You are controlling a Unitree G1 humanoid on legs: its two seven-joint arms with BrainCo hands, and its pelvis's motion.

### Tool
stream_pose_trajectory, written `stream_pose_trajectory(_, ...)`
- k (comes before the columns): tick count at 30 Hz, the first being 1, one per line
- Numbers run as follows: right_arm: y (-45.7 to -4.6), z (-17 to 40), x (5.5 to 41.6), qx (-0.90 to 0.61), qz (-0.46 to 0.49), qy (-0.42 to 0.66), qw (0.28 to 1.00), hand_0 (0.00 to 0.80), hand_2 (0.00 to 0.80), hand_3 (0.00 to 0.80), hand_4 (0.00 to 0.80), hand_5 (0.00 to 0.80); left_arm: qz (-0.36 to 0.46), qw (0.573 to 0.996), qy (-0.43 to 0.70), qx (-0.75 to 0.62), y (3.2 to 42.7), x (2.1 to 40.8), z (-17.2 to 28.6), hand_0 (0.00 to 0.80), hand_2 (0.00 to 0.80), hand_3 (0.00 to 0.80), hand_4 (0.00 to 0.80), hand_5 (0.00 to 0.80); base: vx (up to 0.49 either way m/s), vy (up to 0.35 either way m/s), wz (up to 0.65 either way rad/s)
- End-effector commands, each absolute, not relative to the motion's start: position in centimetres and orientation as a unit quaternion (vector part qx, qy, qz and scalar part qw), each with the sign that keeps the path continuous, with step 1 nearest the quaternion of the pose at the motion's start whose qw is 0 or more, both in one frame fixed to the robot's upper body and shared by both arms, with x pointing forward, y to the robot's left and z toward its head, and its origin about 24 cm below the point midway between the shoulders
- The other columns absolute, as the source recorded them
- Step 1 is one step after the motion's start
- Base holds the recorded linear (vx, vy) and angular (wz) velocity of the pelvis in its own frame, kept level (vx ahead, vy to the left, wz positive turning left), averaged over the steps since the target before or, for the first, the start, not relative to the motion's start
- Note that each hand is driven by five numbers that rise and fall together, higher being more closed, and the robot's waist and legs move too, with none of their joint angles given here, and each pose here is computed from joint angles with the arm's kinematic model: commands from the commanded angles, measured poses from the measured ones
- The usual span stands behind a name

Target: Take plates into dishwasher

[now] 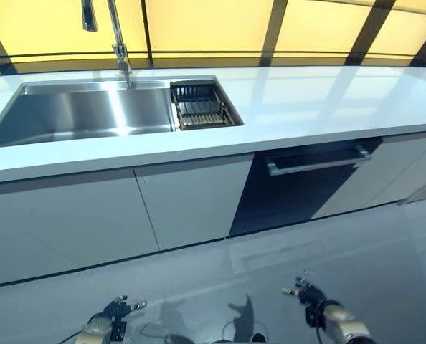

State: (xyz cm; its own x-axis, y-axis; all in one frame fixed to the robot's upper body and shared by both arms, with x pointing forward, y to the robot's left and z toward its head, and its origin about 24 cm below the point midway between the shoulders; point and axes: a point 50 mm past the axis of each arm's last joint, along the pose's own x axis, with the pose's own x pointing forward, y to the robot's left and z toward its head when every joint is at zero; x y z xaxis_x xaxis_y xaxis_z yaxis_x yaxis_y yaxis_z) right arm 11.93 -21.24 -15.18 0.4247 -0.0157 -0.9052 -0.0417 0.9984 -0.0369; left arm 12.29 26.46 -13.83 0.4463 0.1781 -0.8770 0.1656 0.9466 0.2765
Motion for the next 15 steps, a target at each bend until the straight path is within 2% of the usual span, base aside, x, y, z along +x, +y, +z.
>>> stream_pose_trajectory(1, -22.2, -14.5, 14.2, -0.050, 0.005, 0.523, 0.851, 0.000, 0.000, 0.000, 0.000, 0.000, -0.033, 0.838, 0.512, 0.185, 24.7, 13.1, -14.3, 0.000, 0.000, 0.000, 0.000, 0.000, 0.000, 0.000, 0.00)
stream_pose_trajectory(6, -21.5, -15.5, 12.4, -0.107, 0.043, 0.563, 0.818, 0.000, 0.000, 0.000, 0.000, 0.000, -0.049, 0.830, 0.526, 0.178, 23.6, 12.2, -15.0, 0.000, 0.000, 0.000, 0.000, 0.000, 0.000, 0.000, 0.00)
stream_pose_trajectory(8, -21.4, -15.9, 11.6, -0.138, 0.068, 0.586, 0.796, 0.000, 0.000, 0.000, 0.000, 0.000, -0.079, 0.824, 0.534, 0.174, 22.7, 11.8, -15.4, 0.000, 0.000, 0.000, 0.000, 0.000, 0.010, -0.002, -0.02)
stream_pose_trajectory(15, -22.0, -15.9, 11.1, -0.157, 0.059, 0.599, 0.783, 0.000, 0.000, 0.000, 0.000, 0.000, -0.041, 0.843, 0.516, 0.149, 23.0, 12.3, -15.1, 0.000, 0.000, 0.000, 0.000, 0.000, 0.025, -0.021, -0.02)
